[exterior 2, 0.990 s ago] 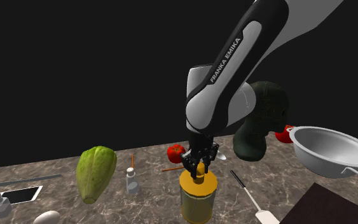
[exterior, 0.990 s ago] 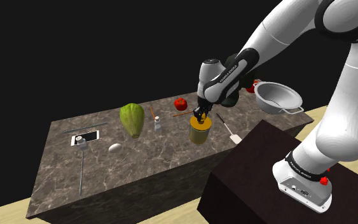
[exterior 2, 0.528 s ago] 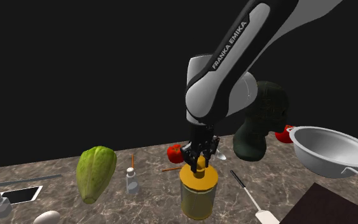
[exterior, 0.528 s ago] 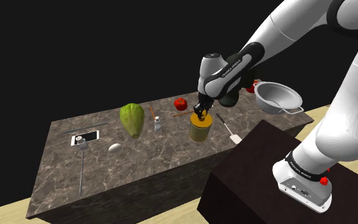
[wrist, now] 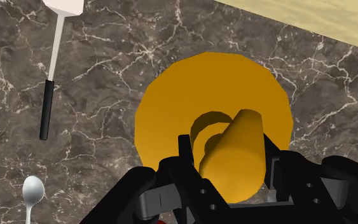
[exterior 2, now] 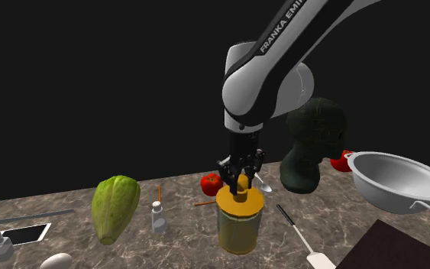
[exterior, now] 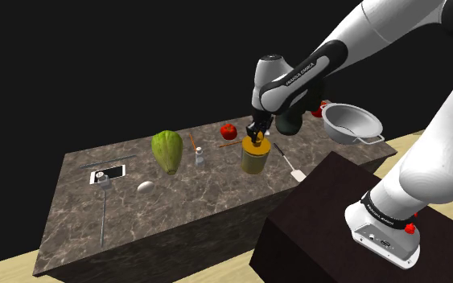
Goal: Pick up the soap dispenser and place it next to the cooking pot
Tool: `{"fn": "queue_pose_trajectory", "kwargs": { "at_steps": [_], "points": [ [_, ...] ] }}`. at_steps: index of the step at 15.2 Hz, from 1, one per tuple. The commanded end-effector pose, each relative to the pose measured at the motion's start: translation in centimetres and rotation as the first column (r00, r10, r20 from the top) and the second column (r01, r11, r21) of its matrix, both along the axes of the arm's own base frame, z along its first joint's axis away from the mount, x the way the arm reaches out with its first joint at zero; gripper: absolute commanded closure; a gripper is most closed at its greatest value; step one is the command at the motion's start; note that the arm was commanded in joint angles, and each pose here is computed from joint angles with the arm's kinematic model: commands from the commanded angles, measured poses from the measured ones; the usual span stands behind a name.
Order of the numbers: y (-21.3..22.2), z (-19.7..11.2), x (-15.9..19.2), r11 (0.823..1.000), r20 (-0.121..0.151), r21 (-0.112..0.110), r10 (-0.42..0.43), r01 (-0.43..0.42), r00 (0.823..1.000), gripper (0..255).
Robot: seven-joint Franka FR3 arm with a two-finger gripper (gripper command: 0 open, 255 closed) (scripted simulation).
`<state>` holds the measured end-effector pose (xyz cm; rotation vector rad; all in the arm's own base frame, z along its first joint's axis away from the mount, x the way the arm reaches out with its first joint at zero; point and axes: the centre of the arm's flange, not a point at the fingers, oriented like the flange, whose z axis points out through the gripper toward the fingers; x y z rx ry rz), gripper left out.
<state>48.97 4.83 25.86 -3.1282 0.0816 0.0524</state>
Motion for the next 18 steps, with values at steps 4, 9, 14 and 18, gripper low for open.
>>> {"fn": "queue_pose_trajectory", "kwargs": {
  "at_steps": [4,9,14,18],
  "points": [
    [-0.1,2.7,0.1,1.0,0.0,0.0,0.0,0.0,1.0,255],
    [-0.1,5.3,0.1,1.0,0.0,0.0,0.0,0.0,1.0,255],
    [-0.1,7.9,0.1,1.0,0.0,0.0,0.0,0.0,1.0,255],
    [-0.1,10.0,0.1,1.0,0.0,0.0,0.0,0.0,1.0,255]
  ]
}}
